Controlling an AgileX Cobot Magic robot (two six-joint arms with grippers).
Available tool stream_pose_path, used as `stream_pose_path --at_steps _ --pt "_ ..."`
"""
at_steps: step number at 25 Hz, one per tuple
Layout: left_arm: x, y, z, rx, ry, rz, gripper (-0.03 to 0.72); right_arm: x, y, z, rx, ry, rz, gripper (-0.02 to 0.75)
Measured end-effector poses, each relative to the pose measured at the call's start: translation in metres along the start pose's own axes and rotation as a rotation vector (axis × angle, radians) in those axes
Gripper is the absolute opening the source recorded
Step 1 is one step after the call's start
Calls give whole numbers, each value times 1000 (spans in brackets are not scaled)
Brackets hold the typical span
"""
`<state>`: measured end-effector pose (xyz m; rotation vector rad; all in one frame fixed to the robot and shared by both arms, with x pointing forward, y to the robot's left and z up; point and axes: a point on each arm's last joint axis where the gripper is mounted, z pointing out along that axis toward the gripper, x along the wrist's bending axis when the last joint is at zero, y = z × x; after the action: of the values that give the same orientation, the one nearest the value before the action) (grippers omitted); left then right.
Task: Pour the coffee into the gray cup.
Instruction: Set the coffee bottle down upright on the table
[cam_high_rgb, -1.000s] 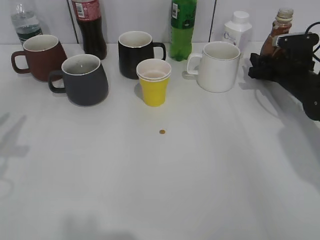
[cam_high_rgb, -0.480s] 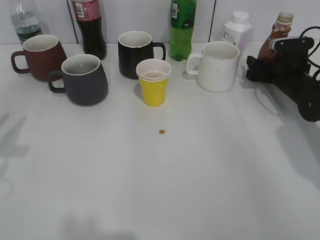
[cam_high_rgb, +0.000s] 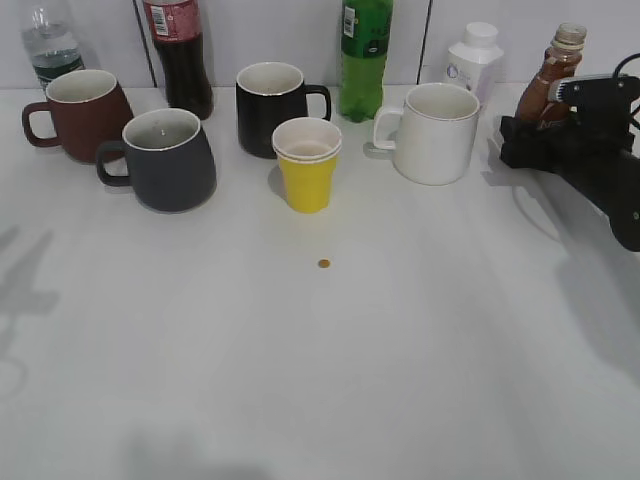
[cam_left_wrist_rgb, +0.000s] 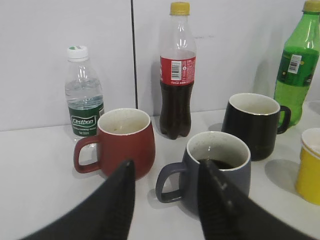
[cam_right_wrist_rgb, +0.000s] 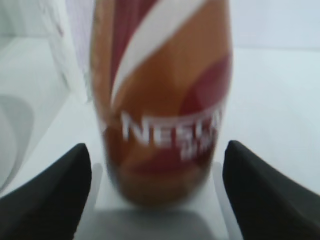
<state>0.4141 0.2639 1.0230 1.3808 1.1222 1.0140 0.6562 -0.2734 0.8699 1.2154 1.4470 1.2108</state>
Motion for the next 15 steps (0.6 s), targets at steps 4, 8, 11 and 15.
stream_pose_path --at_steps 4,8,11,15 --pt "0 0 0 1 0 0 319 1 -6 -13 30 -7 10 646" --pt "0 0 0 2 0 0 319 2 -10 -28 65 -13 18 643" --pt "0 -2 0 22 0 0 319 3 -4 -41 70 -15 20 639" --pt "0 -4 0 40 -1 1 319 3 25 -55 66 -20 13 629"
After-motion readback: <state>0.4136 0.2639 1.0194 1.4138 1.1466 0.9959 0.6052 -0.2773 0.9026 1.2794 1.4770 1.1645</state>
